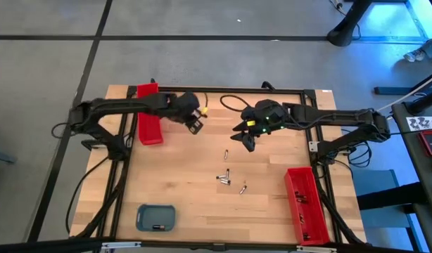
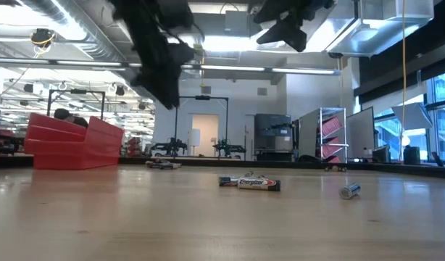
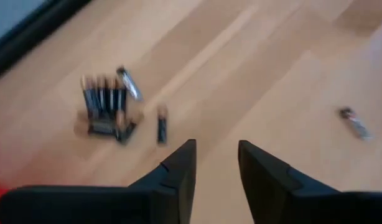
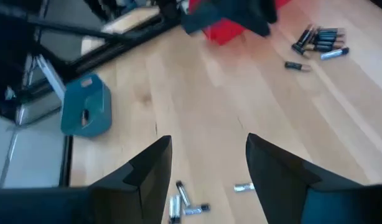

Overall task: Sort batteries
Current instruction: Put the small black battery into the bottom red bin

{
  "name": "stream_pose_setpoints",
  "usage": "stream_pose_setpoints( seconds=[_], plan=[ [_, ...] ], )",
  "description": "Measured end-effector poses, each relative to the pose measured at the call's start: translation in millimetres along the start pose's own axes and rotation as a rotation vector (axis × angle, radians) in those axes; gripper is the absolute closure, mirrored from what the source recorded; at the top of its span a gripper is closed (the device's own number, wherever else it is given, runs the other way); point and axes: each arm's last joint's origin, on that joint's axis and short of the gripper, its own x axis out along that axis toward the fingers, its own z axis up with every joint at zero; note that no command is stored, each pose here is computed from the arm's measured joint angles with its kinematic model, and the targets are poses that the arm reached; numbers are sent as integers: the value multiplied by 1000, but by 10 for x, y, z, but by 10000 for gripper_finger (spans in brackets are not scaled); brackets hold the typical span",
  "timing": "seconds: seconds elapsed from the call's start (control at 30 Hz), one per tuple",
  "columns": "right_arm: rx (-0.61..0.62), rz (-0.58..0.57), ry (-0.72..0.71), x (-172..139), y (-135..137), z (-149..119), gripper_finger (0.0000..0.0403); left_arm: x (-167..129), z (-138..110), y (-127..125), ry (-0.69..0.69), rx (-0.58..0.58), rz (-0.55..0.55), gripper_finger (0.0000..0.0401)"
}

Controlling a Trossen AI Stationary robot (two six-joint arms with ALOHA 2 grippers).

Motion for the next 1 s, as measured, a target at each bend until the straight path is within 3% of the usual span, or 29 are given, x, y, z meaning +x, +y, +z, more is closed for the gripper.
stream_pose_setpoints(
  seconds=[0.27, 0.43, 0.8, 1.0],
  plan=[
    [109, -92, -77, -82, -10, 35, 198, 712, 28, 293, 230, -49, 3, 205],
    [169, -114, -94, -84, -18, 38, 198, 1004, -6, 387, 296, -64, 34, 196],
    [227, -129, -128, -85, -19, 57, 198, 1265, -50, 450, 333, -13, 56, 253],
    [241, -109, -135, -80, 19, 56, 198, 1292, -135, 386, 367, 38, 30, 340]
  ],
)
